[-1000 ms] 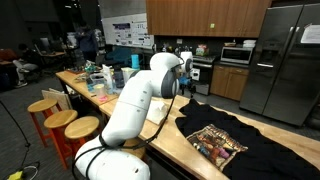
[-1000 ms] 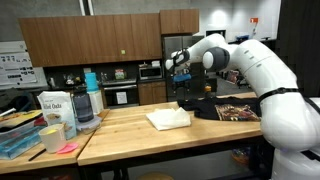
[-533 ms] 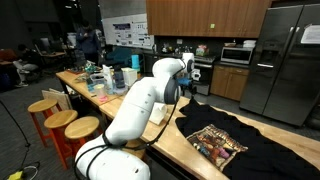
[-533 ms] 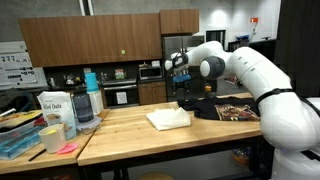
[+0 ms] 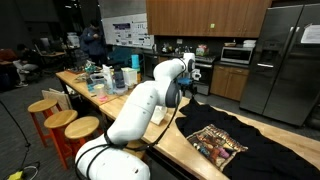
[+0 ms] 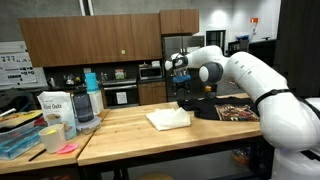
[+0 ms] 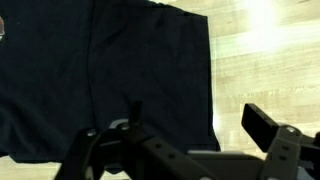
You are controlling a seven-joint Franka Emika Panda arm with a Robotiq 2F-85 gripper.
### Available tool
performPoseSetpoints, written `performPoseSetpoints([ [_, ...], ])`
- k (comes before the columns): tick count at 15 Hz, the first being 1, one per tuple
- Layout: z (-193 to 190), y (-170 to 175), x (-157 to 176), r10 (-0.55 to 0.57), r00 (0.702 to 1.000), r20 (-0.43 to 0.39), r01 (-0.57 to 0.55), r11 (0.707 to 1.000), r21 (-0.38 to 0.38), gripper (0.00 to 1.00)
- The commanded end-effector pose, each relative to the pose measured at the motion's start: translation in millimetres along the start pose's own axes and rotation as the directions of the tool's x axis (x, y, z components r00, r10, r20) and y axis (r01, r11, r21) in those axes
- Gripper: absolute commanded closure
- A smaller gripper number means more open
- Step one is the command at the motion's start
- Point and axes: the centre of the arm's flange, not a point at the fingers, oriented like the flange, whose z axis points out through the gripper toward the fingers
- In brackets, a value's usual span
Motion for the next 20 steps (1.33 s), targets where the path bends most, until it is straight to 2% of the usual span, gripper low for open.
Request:
performPoseSetpoints([
  [1,-13.1,-5.0,25.0,0.002,1.0,0.027,-0.003,1.0,0.025,0.0],
  [10,-18.2,-9.2,13.2,0.007,0.995,0.099,-0.01,0.999,0.034,0.0],
  [12,-23.5,-11.7,9.0,-0.002,0.997,0.08,-0.003,0.999,0.054,0.0],
  [13,-6.5,-5.2,-8.4,-0.005,0.997,0.072,0.003,1.0,0.02,0.0],
  [18,-12.4,-7.3,-9.1,-0.008,0.998,0.064,0.006,0.999,0.031,0.0],
  [20,-10.1,-8.6,-4.4,0.027,0.995,0.097,-0.03,0.999,0.027,0.0],
])
